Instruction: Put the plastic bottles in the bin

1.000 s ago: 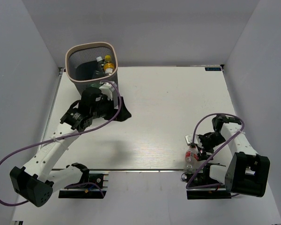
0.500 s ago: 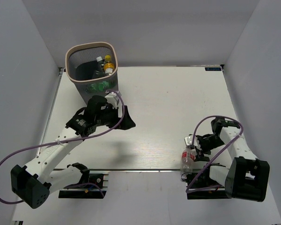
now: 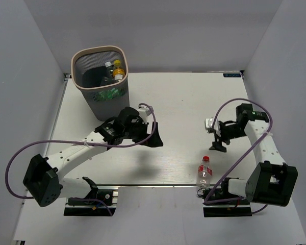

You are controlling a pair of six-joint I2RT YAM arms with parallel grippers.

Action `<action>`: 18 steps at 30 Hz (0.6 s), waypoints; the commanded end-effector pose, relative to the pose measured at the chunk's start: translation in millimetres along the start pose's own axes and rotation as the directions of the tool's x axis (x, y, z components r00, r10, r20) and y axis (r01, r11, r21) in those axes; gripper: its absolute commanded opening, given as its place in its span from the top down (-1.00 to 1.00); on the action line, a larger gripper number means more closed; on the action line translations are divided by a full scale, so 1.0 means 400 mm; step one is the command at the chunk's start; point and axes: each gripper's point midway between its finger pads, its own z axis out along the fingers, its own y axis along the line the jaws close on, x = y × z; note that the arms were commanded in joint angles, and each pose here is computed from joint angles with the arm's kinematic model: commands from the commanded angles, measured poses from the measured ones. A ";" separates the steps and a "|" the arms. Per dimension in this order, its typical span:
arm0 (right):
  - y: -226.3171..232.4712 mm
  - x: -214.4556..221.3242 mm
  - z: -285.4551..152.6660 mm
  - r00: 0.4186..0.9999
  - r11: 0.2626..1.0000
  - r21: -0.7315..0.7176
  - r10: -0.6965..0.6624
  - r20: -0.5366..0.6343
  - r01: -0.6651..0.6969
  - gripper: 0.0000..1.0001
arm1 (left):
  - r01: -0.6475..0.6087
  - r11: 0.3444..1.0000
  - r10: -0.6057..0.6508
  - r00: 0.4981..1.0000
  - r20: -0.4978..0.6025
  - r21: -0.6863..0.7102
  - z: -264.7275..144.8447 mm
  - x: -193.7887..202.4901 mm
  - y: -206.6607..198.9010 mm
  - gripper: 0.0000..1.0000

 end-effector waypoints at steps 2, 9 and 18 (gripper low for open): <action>-0.120 -0.051 -0.044 0.935 0.931 0.089 0.349 0.066 -0.354 -0.70 | -0.060 0.995 0.060 0.998 -0.001 0.079 0.031 -0.015 -0.081 -1.00; -0.166 -0.060 -0.058 0.708 0.707 0.050 0.700 0.100 -0.706 -0.29 | -0.121 0.980 0.135 0.987 -0.083 0.161 0.116 0.031 -0.184 -1.00; -0.237 -0.038 -0.104 0.506 0.457 0.241 0.835 0.216 -0.856 0.59 | -0.174 0.981 0.185 0.971 -0.151 0.081 0.262 0.059 -0.290 -1.00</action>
